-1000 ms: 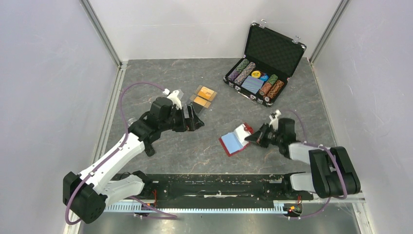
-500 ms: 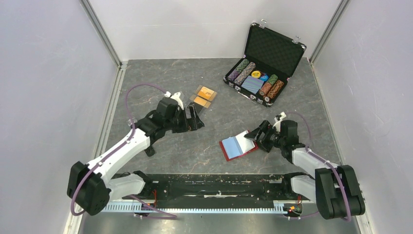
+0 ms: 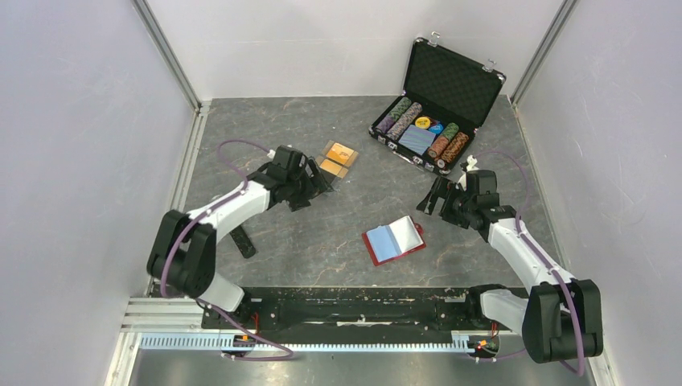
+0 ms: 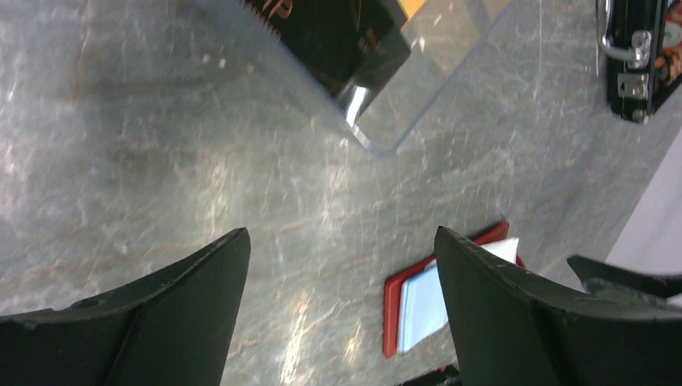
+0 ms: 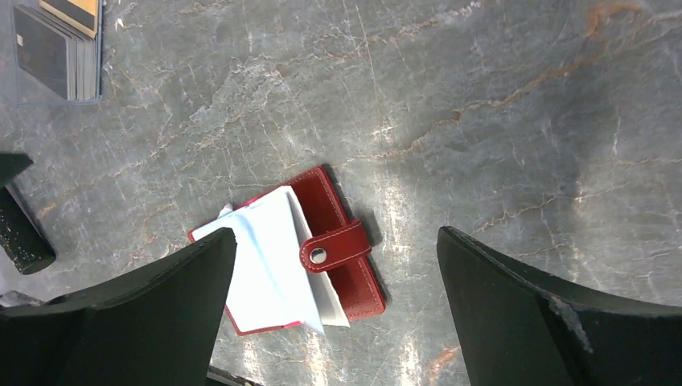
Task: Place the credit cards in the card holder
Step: Place the card holder at the center of the board, then move the storage box to the center of the board.
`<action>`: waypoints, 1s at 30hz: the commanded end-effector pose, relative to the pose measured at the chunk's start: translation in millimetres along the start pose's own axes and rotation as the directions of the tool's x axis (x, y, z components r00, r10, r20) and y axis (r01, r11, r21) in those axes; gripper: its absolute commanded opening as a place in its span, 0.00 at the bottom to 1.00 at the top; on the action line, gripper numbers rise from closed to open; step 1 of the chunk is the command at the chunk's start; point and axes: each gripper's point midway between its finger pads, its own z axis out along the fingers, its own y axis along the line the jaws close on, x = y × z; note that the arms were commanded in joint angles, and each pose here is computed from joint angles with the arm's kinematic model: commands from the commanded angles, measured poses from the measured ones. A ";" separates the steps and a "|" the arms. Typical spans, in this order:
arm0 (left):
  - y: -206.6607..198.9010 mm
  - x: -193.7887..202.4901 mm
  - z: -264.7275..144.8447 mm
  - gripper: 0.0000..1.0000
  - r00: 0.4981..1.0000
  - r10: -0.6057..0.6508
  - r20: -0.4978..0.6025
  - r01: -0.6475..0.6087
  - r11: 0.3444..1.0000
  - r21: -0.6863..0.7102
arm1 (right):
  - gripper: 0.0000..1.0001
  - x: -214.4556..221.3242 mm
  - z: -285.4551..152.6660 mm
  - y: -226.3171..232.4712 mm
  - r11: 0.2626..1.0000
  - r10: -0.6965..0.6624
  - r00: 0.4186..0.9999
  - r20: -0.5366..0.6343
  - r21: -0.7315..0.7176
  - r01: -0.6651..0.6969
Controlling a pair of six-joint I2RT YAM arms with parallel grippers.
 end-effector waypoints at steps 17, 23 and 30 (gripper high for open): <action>7.6 -60.5 60.4 0.55 0.996 -0.050 0.076 0.061 0.986 -0.155 | 0.98 -15.5 -13.5 14.9 0.990 -0.132 0.991 -0.007 -0.048 0.132; 14.5 -59.1 62.2 0.32 0.999 -0.006 0.053 0.014 0.987 -0.158 | 0.98 -26.2 -14.6 23.0 0.987 -0.148 0.989 -0.004 -0.062 0.147; 20.9 -66.6 35.1 0.19 0.993 0.076 0.085 -0.057 0.977 -0.204 | 0.98 -34.5 -13.1 39.2 0.983 -0.143 0.990 -0.011 -0.115 0.141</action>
